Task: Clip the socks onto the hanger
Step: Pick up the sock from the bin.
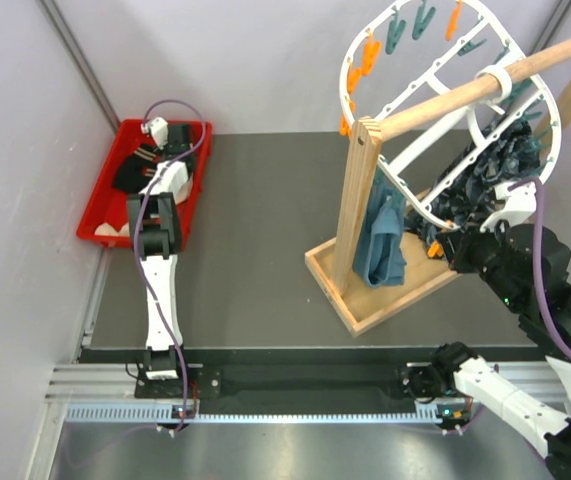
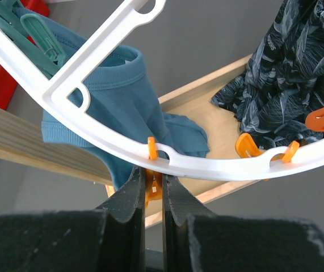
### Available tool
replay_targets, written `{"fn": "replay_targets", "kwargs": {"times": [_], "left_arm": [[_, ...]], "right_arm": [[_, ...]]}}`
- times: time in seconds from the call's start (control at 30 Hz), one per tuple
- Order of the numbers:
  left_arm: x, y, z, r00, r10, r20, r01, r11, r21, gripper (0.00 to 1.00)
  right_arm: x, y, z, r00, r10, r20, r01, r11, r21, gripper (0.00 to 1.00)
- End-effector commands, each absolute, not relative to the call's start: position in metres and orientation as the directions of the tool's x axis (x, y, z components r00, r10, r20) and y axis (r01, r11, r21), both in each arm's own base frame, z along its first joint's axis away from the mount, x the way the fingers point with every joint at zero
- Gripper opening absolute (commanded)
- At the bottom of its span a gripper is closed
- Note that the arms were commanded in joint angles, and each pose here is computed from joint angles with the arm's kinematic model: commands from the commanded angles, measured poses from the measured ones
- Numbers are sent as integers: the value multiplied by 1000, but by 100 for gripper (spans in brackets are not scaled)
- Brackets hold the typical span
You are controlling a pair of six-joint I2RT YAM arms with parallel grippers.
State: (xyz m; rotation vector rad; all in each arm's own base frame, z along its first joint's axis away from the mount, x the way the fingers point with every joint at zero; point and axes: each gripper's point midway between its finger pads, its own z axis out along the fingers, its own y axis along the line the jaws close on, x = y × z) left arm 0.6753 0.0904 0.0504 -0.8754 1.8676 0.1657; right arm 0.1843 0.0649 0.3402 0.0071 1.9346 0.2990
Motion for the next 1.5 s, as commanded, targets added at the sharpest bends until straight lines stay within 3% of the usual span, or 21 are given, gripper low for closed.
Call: {"fn": "replay_targets", "kwargs": {"times": [0.0,0.23,0.4,0.6,0.7,0.73,0.93,1.2,1.47], "left_arm": [[667,101,26,-260,-524,-811,-670,703,-239,38],[661,109,22,-284,-579,-764,-663,694,-280,0],[653,110,52,-262,-549,-794,-632,719,-289,0],[643,100,141,-194,-521,-831,-541,764,-352,0],[625,93,192,-156,-491,-857,-479,797,-369,0],[614,89,179,-196,-487,-851,-466,810,-356,0],[575,58,246,-157,-471,-868,-295,861,-414,0],[510,49,267,-188,-460,-868,-286,871,-400,0],[500,83,249,-230,-357,-905,-400,883,-246,0]], "right_arm": [[178,69,314,-476,86,-875,-151,972,178,0],[176,70,320,-467,96,-879,-161,968,191,0],[175,71,319,-465,91,-881,-172,966,191,0],[176,74,320,-453,79,-888,-198,962,187,0],[176,78,320,-456,66,-887,-219,958,184,0],[176,79,321,-453,62,-890,-227,957,182,0],[176,73,321,-445,35,-895,-222,964,148,0],[169,80,324,-435,52,-899,-265,947,183,0],[168,80,327,-427,58,-902,-272,944,189,0]]}}
